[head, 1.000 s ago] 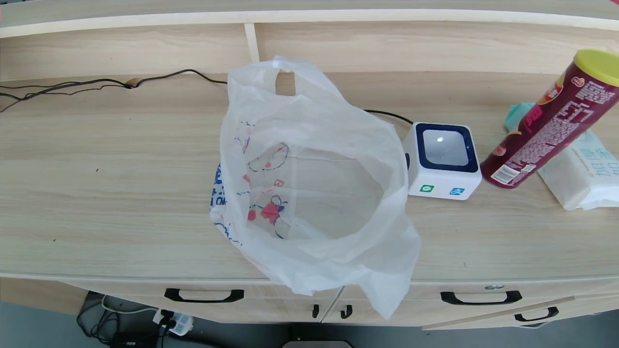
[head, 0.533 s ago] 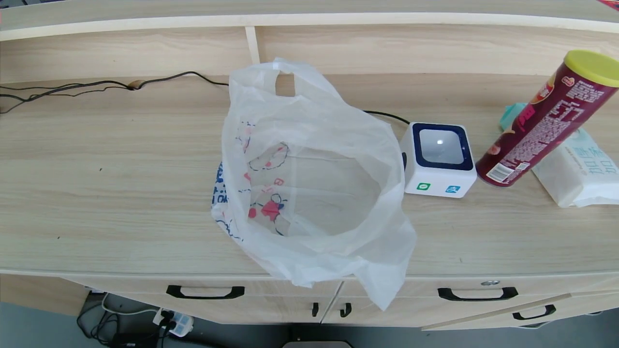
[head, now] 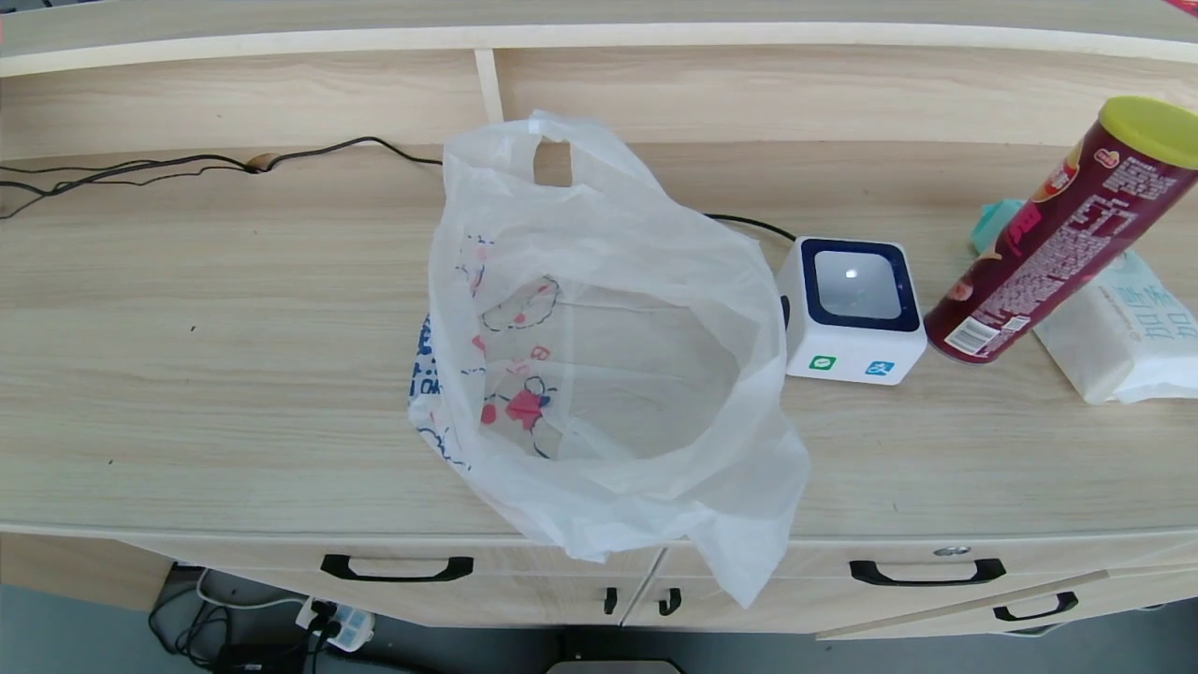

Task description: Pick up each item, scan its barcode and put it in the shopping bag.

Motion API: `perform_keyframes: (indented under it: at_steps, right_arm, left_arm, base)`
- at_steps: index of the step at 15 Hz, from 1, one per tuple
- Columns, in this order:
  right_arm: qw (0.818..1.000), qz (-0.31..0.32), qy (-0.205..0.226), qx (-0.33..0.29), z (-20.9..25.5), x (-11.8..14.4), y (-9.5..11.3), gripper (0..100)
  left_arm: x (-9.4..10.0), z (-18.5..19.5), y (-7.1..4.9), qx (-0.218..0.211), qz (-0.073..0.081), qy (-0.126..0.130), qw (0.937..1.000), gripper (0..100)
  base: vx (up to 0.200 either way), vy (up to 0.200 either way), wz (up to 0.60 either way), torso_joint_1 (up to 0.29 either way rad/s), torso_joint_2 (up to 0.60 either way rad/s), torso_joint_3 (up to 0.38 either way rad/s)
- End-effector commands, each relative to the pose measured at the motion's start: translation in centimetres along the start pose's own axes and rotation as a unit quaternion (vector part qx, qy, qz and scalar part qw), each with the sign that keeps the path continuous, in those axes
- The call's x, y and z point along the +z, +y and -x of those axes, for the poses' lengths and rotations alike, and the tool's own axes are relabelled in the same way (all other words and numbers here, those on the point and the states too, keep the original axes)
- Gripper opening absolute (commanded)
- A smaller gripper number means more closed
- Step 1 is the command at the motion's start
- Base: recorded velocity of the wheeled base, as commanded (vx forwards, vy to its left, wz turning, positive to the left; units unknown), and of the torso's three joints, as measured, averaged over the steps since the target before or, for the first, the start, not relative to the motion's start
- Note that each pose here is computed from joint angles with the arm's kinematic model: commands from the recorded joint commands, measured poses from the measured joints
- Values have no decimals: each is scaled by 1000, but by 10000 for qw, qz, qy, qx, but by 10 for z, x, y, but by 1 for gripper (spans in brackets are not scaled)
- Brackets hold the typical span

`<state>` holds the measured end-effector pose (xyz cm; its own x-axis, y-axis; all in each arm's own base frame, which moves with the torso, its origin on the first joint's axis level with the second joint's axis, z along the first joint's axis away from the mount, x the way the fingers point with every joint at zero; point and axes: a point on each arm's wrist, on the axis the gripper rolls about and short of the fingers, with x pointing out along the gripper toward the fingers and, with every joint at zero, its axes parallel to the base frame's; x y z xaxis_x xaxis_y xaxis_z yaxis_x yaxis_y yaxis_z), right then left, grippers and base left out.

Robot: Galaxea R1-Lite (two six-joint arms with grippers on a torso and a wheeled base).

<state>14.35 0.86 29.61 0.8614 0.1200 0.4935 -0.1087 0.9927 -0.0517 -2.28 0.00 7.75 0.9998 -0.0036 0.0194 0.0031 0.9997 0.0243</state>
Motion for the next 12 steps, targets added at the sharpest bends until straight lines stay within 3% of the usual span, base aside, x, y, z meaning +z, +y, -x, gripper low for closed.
perform_keyframes:
  at_steps: [1, 3, 12]
  right_arm:
    - [9962, -192, 839, 137, -37, -70, 3, 100]
    - [9938, -216, 1083, 131, -29, -81, 4, 100]
    - [9892, -234, 1443, 53, -36, -103, 1, 100]
  left_arm:
    - [0, 0, 0, 3, 6, 5, 10000, 100]
    - [0, 0, 0, 3, 6, 5, 10000, 100]
    - [0, 0, 0, 3, -1, -3, 10000, 100]
  base:
    - [0, 0, 0, 0, 0, 0]
    - [0, 0, 0, 0, 0, 0]
    - [0, 0, 0, 0, 0, 0]
